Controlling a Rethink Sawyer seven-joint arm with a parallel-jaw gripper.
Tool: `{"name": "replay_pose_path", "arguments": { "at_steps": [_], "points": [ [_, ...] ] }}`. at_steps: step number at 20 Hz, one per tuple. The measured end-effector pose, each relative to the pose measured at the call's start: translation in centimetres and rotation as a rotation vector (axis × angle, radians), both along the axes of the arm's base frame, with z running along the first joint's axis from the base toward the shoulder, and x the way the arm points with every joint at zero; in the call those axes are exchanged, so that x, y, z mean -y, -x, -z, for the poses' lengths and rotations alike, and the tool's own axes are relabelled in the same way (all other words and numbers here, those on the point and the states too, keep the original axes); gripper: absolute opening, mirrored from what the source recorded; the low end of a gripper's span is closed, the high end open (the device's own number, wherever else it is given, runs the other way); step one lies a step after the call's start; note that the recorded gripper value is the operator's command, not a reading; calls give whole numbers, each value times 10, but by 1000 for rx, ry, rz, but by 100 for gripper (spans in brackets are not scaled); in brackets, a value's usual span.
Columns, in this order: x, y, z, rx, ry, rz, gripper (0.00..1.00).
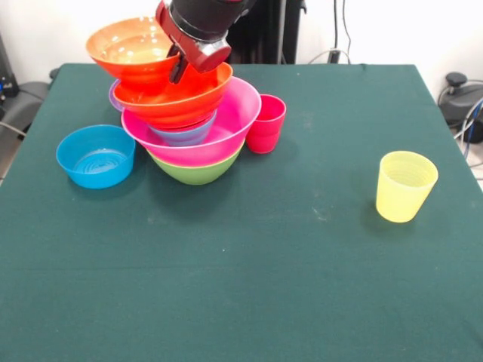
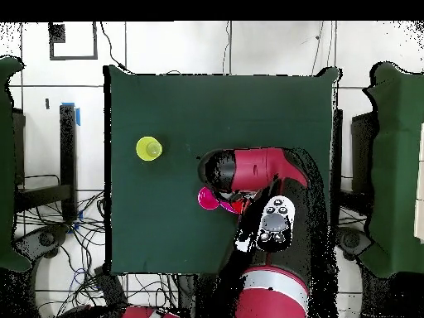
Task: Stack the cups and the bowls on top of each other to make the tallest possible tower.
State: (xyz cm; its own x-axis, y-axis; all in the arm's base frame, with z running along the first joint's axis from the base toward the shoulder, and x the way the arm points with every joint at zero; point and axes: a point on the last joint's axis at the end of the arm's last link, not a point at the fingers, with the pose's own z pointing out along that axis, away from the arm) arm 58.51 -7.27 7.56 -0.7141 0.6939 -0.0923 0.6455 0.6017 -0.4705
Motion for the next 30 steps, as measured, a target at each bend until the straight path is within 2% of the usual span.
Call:
{"name": "replay_pose_path", "arguments": {
  "at_steps": [12, 21, 30],
  "points": [
    [-1, -4, -1, 10, -13, 2, 0],
    [-2, -17, -13, 50, -46, 8, 0],
    [-2, -27, -29, 87, -54, 8, 0]
  ]
}}
